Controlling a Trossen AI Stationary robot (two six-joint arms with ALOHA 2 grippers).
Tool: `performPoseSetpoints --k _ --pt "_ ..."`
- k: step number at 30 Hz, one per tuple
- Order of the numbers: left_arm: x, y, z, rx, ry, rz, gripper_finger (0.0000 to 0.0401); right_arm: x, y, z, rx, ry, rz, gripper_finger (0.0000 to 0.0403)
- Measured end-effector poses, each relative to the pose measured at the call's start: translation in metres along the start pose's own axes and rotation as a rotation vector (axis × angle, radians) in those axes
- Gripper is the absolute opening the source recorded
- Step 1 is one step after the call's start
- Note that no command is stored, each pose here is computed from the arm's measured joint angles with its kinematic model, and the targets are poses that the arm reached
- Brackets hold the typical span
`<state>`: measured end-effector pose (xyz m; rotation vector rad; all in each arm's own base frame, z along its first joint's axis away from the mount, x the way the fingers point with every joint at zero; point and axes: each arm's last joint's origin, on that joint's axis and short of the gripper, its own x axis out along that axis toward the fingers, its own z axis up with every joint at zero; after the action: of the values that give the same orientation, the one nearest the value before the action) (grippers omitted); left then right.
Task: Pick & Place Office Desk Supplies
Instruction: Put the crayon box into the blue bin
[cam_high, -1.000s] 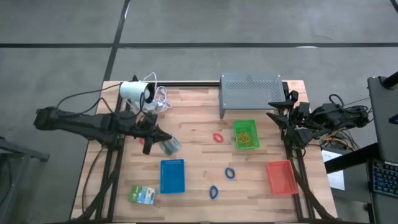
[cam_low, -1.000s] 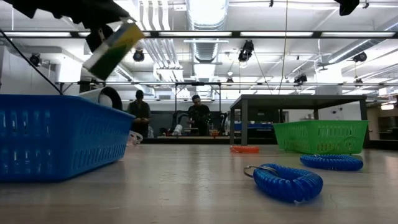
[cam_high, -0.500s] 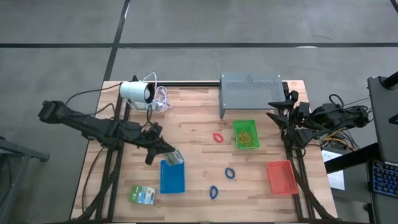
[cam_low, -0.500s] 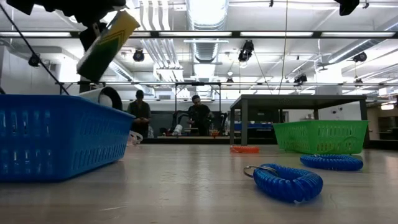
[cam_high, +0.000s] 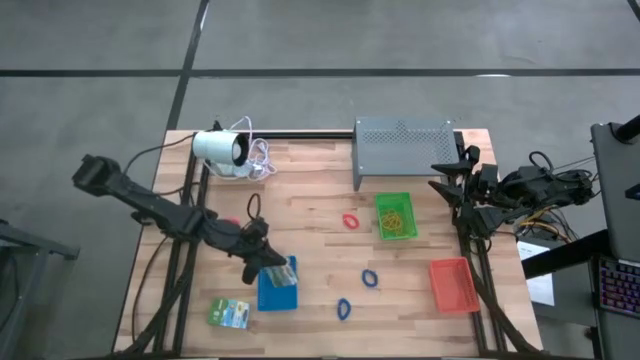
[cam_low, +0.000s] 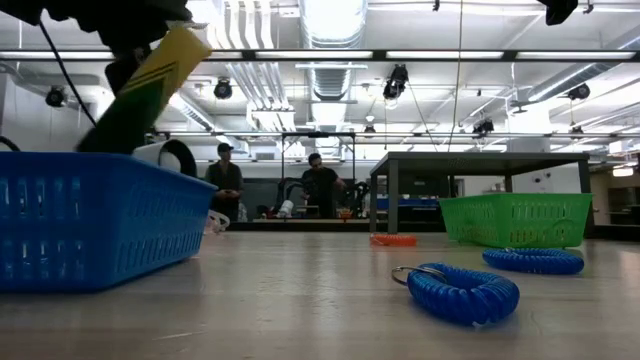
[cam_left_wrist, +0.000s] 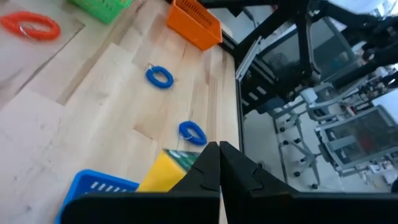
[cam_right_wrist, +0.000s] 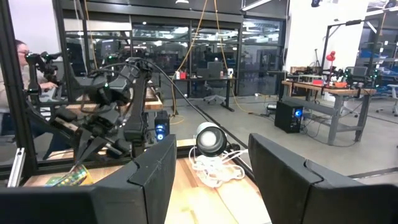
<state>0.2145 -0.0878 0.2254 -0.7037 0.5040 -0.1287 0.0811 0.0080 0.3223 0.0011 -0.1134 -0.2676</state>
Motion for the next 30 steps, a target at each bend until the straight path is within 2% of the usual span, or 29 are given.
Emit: performPoseSetpoints --k 5,15,23,26,30 --pt "0.008 0.001 -0.008 0.009 0.031 0.023 0.0000 0.000 0.000 0.000 0.000 0.000 0.000 0.0199" --pt "0.023 0.013 -0.022 -0.095 0.115 0.129 0.0000 0.000 0.000 0.000 0.000 0.000 0.000 0.0199" --pt "0.024 0.015 -0.023 -0.123 0.119 0.147 0.0002 0.000 0.000 0.000 0.000 0.000 0.001 0.0199" --pt "0.024 0.015 -0.023 -0.129 0.115 0.153 0.0014 0.000 0.000 0.000 0.000 0.000 0.000 0.0199" --pt "0.024 0.015 -0.023 -0.129 0.116 0.153 0.0051 0.000 0.000 0.000 0.000 0.000 0.000 0.0199"
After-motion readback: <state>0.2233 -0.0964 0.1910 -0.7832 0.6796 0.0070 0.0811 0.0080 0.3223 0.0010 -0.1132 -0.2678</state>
